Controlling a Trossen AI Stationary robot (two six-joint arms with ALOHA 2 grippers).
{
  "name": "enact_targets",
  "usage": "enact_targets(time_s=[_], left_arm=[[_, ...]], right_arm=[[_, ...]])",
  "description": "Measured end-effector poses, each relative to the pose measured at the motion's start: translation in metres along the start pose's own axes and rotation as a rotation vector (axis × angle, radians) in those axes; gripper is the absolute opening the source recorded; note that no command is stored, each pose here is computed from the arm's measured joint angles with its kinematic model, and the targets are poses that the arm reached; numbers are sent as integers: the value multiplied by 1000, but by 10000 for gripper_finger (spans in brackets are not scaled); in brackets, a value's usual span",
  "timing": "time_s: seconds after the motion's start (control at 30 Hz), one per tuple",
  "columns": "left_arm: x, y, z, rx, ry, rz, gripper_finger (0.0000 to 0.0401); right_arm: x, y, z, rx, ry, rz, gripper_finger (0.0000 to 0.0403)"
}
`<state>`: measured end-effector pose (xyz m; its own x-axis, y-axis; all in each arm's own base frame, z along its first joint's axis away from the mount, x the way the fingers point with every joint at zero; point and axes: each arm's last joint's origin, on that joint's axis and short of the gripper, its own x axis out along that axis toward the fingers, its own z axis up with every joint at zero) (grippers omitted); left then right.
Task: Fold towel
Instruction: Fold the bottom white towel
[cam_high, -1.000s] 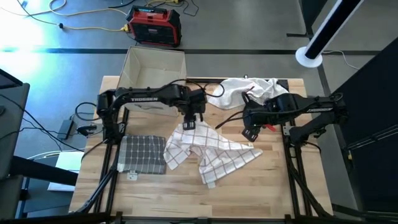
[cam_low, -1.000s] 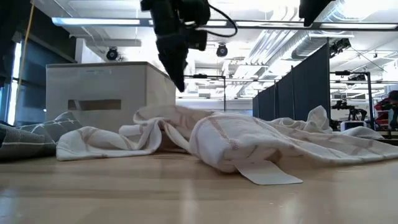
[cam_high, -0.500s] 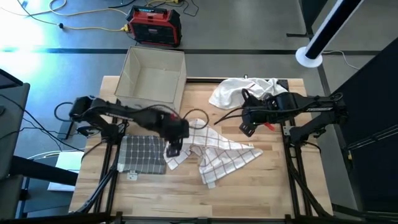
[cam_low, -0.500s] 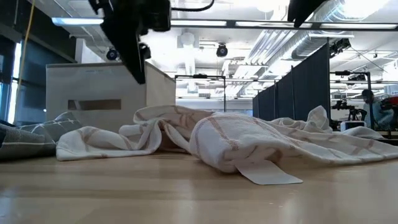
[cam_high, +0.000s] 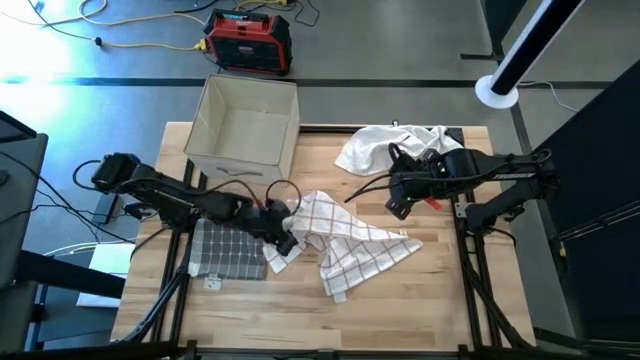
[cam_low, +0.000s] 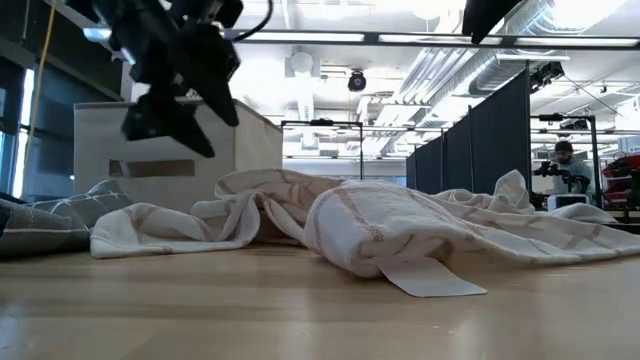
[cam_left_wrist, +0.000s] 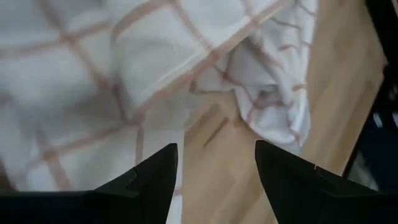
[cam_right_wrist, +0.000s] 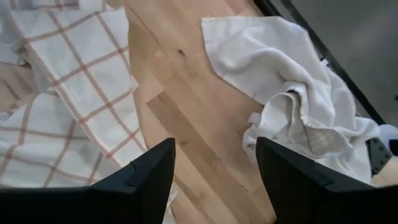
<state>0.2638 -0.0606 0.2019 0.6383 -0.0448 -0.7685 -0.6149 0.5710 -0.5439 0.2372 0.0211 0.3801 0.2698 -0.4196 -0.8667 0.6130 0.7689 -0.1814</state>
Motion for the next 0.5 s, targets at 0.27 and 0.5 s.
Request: enact_targets(time_s=[0.27, 0.5], left_arm=[[15, 22, -14, -226, -59, -26, 207], [25, 39, -20, -334, -158, -101, 207]], right_arm=[[0, -1, 1, -16, -22, -26, 210], [0, -1, 1, -17, -23, -28, 210]])
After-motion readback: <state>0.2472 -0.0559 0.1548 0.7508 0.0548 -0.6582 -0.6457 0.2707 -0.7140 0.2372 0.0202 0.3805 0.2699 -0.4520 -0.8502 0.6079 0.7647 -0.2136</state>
